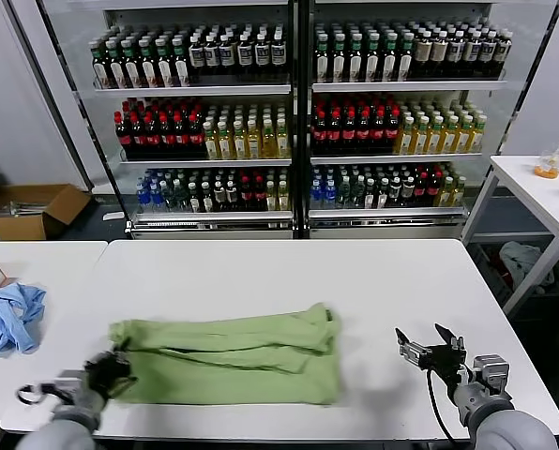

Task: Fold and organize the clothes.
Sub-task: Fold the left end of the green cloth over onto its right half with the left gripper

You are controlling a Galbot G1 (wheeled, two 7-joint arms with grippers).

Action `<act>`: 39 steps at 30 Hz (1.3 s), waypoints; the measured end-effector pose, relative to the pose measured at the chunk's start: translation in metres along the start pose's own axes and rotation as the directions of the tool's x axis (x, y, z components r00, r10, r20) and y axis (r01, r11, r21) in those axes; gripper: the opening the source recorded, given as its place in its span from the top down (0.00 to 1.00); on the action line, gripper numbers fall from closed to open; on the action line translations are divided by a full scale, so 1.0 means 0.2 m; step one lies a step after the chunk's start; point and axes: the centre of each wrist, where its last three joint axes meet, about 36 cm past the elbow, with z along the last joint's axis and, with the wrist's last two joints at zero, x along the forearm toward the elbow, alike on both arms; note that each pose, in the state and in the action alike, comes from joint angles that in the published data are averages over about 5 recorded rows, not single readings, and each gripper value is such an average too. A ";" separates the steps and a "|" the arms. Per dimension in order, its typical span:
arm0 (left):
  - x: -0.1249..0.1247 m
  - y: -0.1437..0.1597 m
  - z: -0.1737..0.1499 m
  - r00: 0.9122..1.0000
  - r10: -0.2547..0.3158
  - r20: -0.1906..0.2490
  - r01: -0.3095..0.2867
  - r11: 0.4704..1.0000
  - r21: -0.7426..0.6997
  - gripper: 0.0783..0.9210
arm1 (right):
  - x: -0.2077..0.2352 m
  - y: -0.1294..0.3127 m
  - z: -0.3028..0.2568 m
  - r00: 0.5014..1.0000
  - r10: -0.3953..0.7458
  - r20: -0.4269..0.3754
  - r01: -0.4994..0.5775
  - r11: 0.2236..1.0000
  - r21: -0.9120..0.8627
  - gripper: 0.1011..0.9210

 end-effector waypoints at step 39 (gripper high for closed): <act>0.03 -0.89 -0.13 0.760 0.625 0.179 -0.569 0.507 0.648 0.90 | -0.03 0.05 0.02 1.000 -0.028 0.002 0.028 0.999 0.039 0.12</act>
